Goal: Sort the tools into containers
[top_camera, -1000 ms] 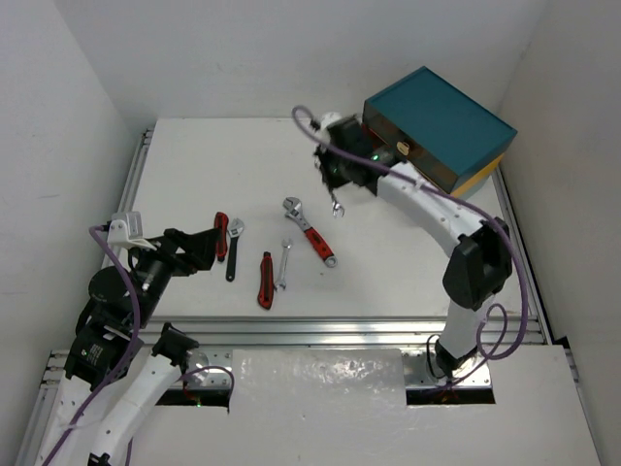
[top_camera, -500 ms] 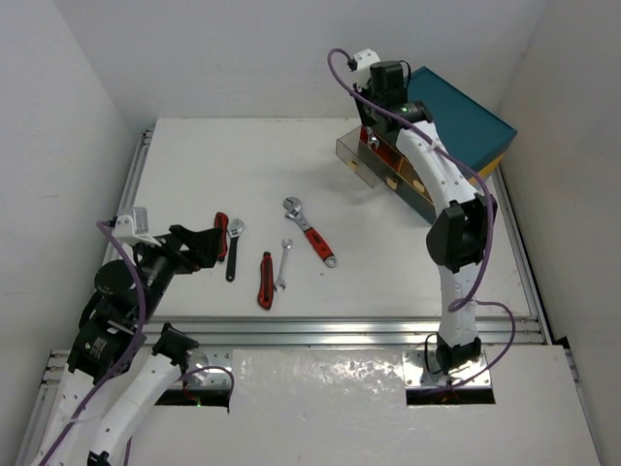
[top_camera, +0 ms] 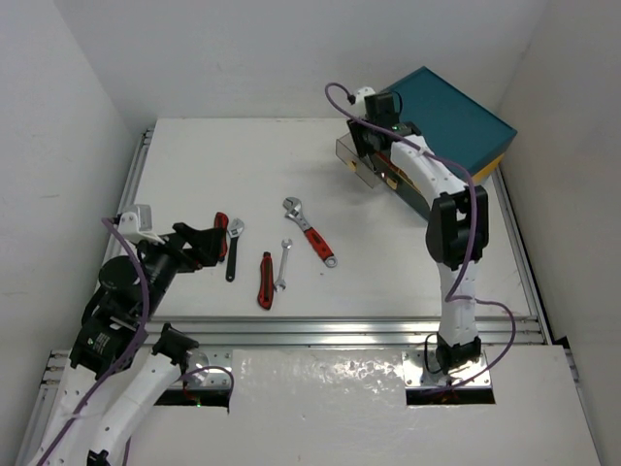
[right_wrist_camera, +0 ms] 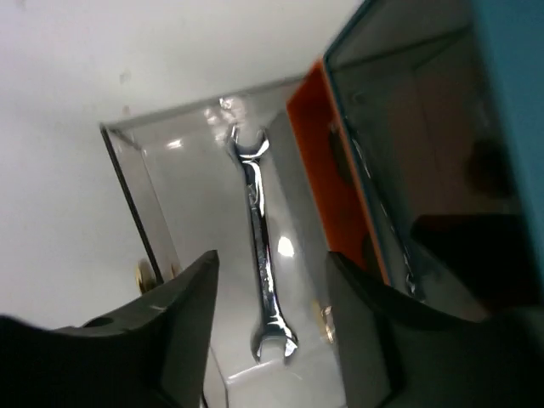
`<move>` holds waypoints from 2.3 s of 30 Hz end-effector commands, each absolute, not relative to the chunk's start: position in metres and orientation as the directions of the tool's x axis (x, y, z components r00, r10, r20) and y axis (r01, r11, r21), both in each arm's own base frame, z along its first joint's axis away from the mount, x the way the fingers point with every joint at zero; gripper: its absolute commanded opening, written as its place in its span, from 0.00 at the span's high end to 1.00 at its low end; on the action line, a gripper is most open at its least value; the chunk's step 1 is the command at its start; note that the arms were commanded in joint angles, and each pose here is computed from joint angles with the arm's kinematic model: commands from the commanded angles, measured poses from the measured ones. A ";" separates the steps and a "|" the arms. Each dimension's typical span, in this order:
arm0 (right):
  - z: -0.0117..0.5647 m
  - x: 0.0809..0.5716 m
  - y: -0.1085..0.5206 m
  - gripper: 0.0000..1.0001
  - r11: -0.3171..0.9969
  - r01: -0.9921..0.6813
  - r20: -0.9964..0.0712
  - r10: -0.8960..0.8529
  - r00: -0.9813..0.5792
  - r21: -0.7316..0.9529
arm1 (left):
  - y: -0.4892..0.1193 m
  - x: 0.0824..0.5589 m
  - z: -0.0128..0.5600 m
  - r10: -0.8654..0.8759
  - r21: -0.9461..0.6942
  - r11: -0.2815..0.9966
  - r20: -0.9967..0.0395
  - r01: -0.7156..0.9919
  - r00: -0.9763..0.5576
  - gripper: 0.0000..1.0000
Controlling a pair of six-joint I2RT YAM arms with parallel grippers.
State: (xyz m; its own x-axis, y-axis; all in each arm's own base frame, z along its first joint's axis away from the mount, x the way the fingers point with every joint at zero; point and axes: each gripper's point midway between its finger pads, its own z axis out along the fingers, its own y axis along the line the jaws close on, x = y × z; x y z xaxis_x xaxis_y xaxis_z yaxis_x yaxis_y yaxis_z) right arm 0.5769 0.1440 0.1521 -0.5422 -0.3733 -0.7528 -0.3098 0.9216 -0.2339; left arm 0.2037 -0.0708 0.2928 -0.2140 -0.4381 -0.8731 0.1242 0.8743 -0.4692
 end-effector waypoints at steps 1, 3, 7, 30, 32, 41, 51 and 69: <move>0.217 0.562 0.134 0.44 0.955 -0.220 -0.838 -0.282 -0.467 -0.199 | -0.075 0.218 0.291 -0.439 -0.471 0.876 -0.868 0.105 -0.232 0.00; 0.239 0.549 0.135 0.36 0.969 -0.196 -0.861 -0.224 -0.457 -0.148 | -0.078 0.227 0.279 -0.428 -0.464 0.883 -0.857 0.068 -0.288 0.00; 0.274 0.510 0.153 0.31 0.966 -0.236 -0.870 -0.202 -0.451 -0.102 | -0.117 0.250 0.218 -0.404 -0.497 0.868 -0.724 0.016 -0.559 0.01; 0.172 0.295 0.179 0.29 0.899 -0.384 -0.762 -0.095 -0.641 0.211 | -0.213 0.325 0.028 -0.098 -0.076 0.995 -0.472 -0.070 -0.876 0.36; 0.169 0.293 0.178 0.29 0.898 -0.388 -0.757 -0.104 -0.645 0.208 | -0.213 0.324 0.016 -0.090 -0.056 0.996 -0.449 -0.073 -0.889 0.40; 0.173 0.290 0.181 0.30 0.888 -0.405 -0.764 -0.103 -0.636 0.218 | -0.205 0.296 -0.024 -0.064 -0.002 0.998 -0.341 -0.067 -0.938 0.73; 0.167 0.273 0.205 0.01 0.799 -0.500 -0.773 -0.071 -0.630 0.334 | -0.211 0.270 -0.029 -0.039 -0.043 0.999 -0.317 -0.027 -0.948 1.00; 0.100 0.233 0.309 0.07 0.531 -0.615 -0.745 0.048 -0.665 0.583 | -0.264 0.284 0.108 -0.307 -0.531 0.847 -0.527 0.025 -0.793 1.00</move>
State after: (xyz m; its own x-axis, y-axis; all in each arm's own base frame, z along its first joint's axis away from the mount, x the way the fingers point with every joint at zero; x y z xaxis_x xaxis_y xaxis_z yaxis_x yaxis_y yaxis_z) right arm 0.2098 0.2840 0.0669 -0.7674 -0.0575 -0.6386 -0.5383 0.5989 0.5929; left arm 0.2821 -0.2397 0.0786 -0.8193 -0.2610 -0.5105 -0.0362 0.9121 -0.4083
